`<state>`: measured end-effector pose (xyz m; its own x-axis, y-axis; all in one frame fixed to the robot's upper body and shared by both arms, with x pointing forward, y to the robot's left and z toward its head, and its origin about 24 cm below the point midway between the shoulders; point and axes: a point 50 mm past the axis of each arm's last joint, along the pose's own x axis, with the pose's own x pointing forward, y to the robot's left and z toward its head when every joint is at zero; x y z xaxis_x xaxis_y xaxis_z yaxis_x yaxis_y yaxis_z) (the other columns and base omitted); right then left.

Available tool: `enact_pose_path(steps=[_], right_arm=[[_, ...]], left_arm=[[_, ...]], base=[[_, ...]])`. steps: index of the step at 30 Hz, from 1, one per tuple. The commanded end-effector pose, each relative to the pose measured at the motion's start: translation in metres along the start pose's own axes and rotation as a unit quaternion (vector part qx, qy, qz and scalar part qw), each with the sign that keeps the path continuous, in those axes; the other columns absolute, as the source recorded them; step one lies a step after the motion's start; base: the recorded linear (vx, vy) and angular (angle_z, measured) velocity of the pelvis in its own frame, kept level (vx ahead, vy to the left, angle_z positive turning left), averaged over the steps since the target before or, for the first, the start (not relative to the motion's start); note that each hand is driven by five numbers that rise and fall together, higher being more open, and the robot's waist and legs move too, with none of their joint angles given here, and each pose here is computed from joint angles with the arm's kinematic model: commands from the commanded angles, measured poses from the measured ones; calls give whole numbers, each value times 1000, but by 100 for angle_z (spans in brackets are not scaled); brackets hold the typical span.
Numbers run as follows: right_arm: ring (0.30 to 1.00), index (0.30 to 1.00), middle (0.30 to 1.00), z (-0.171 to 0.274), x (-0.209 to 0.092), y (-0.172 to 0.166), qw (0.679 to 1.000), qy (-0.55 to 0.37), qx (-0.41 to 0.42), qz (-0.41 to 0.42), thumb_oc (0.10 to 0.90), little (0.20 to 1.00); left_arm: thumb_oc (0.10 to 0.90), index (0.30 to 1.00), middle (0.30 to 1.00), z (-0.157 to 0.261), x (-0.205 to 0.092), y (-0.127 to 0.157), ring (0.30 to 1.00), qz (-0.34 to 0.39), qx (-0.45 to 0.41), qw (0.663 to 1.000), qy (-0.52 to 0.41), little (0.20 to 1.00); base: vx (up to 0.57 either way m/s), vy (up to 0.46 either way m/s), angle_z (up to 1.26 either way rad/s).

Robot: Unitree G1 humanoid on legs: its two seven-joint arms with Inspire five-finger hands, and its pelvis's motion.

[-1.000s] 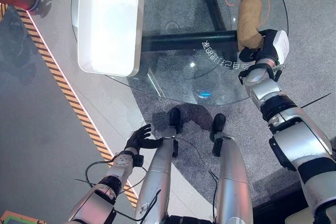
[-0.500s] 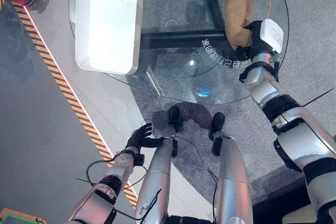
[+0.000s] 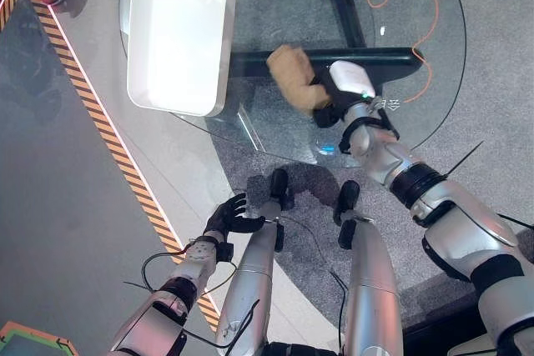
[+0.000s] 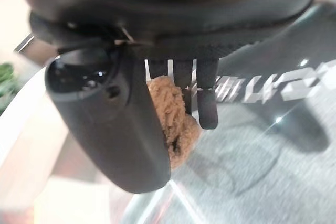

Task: Wipe the table with a cloth and put it in the basket.

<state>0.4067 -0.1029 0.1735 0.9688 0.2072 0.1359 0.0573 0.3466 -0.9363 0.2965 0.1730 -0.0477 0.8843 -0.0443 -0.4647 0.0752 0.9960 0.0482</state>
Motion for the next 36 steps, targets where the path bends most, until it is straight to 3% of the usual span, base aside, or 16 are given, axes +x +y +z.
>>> enact_pose_path(steps=[1,10,17,27,29,30,36], right_arm=[[300,300,300,66,1,-8,989,-145,12,-5,100,200],[300,300,300,67,-5,12,990,-141,4,27,100,200],[300,300,300,52,-1,5,995,-102,11,-21,100,200],[300,300,300,-4,7,-52,975,22,74,-209,100,200],[300,300,300,-16,6,-64,964,48,83,-249,100,200],[300,300,300,-31,3,-86,943,79,89,-311,100,200],[300,300,300,-59,-10,-125,894,127,85,-421,100,200]], left_arm=[[800,900,900,-11,-3,-3,900,9,-4,1000,14,900],[800,900,900,-9,-2,-6,900,7,-6,1000,14,900],[800,900,900,-8,-1,-4,900,6,-5,1000,15,900],[800,900,900,-15,-3,-1,900,8,-9,1000,23,900],[800,900,900,-18,-4,-1,900,9,-10,1000,24,900],[800,900,900,-21,-6,0,900,11,-12,1000,24,900],[800,900,900,-23,-8,4,900,14,-19,999,22,900]], base=[[1,11,10],[-1,2,2],[0,0,0],[0,0,0],[0,0,0],[0,0,0],[0,0,0]])
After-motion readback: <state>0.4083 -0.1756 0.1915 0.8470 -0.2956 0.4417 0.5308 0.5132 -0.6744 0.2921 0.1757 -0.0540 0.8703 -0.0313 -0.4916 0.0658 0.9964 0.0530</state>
